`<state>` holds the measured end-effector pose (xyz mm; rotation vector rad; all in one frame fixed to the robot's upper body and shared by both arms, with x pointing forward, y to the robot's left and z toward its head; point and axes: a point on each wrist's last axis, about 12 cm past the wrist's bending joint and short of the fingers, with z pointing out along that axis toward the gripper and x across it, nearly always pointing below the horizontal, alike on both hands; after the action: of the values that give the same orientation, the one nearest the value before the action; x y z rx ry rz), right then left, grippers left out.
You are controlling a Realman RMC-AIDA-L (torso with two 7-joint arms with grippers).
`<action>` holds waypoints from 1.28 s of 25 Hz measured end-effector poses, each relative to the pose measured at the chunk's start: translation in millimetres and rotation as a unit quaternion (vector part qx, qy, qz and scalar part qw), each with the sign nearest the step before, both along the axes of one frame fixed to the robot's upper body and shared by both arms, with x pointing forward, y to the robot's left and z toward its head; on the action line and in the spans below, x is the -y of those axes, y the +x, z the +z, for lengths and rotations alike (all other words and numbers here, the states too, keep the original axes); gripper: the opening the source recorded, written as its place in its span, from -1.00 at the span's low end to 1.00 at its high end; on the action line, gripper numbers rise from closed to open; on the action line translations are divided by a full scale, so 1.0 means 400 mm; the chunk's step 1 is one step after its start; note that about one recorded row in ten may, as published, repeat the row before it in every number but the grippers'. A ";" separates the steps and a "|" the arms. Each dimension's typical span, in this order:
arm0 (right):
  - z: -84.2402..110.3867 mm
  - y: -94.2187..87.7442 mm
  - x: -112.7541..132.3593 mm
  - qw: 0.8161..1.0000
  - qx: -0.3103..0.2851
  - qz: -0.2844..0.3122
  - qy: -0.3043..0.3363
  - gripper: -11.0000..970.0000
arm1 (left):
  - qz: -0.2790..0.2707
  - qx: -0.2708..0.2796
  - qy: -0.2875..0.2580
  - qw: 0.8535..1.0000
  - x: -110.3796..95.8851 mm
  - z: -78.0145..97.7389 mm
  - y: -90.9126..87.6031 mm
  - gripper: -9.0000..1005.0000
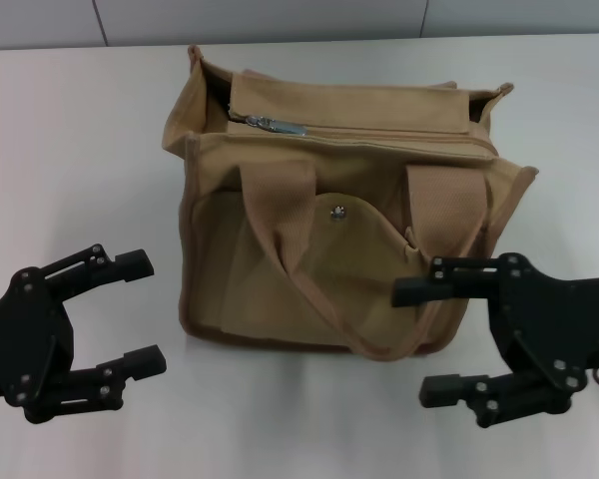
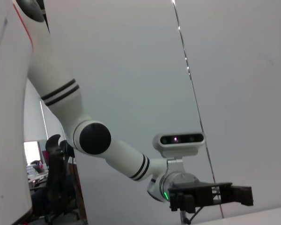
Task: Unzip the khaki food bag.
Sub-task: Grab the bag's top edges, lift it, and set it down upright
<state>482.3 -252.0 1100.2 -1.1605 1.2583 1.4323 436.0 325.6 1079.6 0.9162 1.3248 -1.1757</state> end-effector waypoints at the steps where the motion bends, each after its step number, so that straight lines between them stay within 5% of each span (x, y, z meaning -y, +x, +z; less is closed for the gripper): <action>1: -0.002 0.002 -0.005 1.000 -0.001 0.000 -0.002 0.60 | 0.000 0.000 0.000 1.000 0.000 0.000 0.001 0.47; 5: -0.005 0.005 -0.012 1.000 -0.001 -0.002 -0.005 0.60 | 0.002 0.001 0.000 1.000 0.001 0.000 0.003 0.71; 14: -0.006 0.007 -0.009 1.000 0.005 -0.012 -0.003 0.60 | 0.012 0.000 0.003 1.000 0.016 -0.009 0.011 0.69; 21: -0.004 0.011 0.012 0.998 0.008 -0.053 0.012 0.60 | 0.092 -0.009 0.023 0.995 0.051 -0.046 0.055 0.68; 32: -0.008 0.015 0.018 0.997 0.008 -0.071 0.009 0.60 | 0.110 -0.003 0.035 0.993 0.122 -0.063 0.106 0.66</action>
<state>488.1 -259.3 1097.0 -1.0466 1.2874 1.3239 478.4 276.9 1054.2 0.7940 1.4404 -0.9678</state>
